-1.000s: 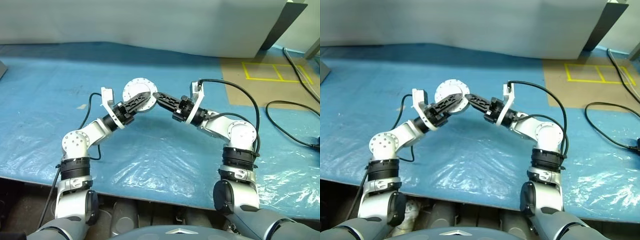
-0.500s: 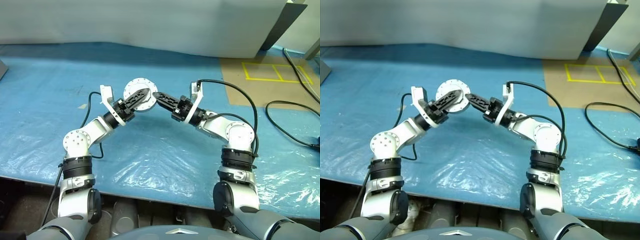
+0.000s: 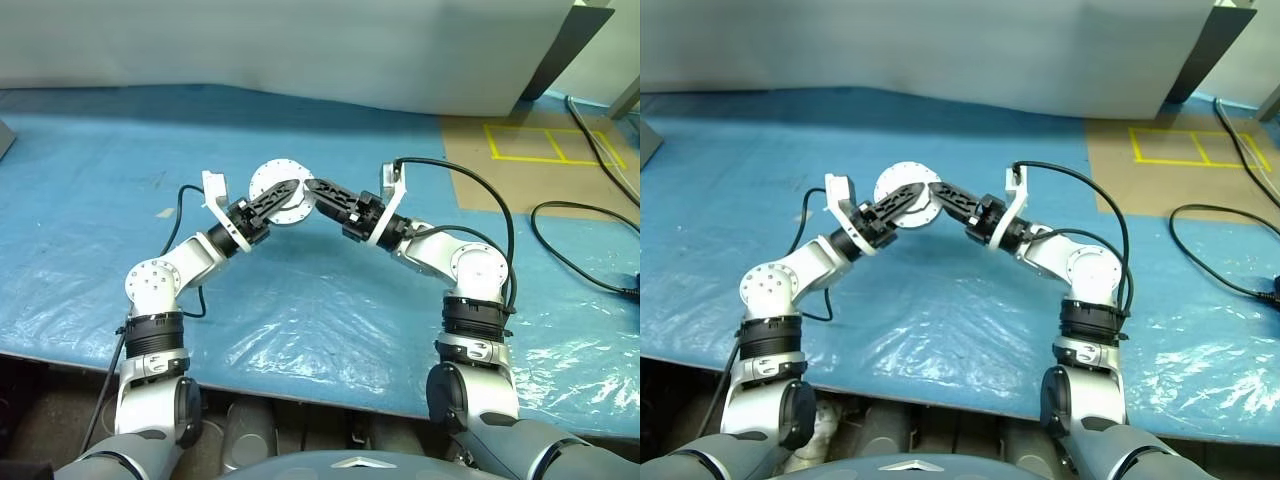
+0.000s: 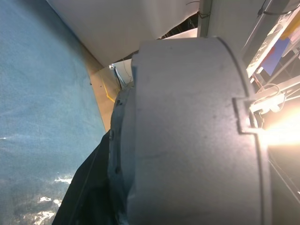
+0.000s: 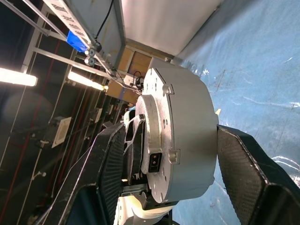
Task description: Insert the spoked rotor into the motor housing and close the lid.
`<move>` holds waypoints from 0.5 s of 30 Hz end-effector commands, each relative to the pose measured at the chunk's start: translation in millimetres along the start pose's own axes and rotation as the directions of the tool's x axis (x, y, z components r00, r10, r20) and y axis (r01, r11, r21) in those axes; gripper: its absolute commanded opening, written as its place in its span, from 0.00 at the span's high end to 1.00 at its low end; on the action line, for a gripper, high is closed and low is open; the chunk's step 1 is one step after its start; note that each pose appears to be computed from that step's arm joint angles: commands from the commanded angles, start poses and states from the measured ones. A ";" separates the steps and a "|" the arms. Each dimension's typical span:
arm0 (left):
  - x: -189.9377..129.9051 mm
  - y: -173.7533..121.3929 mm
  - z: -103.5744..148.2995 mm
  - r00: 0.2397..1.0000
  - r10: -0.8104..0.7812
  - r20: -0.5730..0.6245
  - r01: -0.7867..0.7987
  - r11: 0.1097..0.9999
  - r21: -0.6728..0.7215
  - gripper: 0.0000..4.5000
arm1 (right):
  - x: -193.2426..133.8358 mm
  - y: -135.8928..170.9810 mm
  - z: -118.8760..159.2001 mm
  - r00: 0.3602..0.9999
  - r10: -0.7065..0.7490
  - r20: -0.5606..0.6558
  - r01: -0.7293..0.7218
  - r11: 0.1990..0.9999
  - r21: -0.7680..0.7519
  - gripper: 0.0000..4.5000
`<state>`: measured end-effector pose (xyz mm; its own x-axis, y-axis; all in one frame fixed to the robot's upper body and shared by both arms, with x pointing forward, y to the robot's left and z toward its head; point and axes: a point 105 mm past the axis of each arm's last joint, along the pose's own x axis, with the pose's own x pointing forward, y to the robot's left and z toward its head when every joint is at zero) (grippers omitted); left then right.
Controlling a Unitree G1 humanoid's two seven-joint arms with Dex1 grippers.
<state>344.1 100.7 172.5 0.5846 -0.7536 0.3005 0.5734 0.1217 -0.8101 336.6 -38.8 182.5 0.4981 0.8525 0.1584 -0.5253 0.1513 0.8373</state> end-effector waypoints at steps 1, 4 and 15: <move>-15.0 -9.4 44.0 0.992 0.004 0.122 -0.017 0.994 0.111 0.47 | 0.8 17.6 4.6 0.997 0.071 0.012 -0.070 0.997 -0.032 0.31; -39.5 -1.3 75.0 0.975 0.070 0.211 -0.106 0.981 0.162 0.47 | -0.8 15.8 5.9 0.998 0.060 0.021 -0.059 0.998 -0.035 0.31; -95.1 75.3 103.2 0.858 0.369 0.357 -0.427 0.899 0.096 0.47 | 3.5 8.3 6.3 1.000 0.026 0.011 -0.026 0.999 -0.037 0.31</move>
<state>383.4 248.9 110.4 0.9289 -0.3676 0.0457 0.2343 0.4875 -0.8411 339.4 -39.3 180.6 0.5091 0.8482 0.1462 -0.5227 0.1698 0.8354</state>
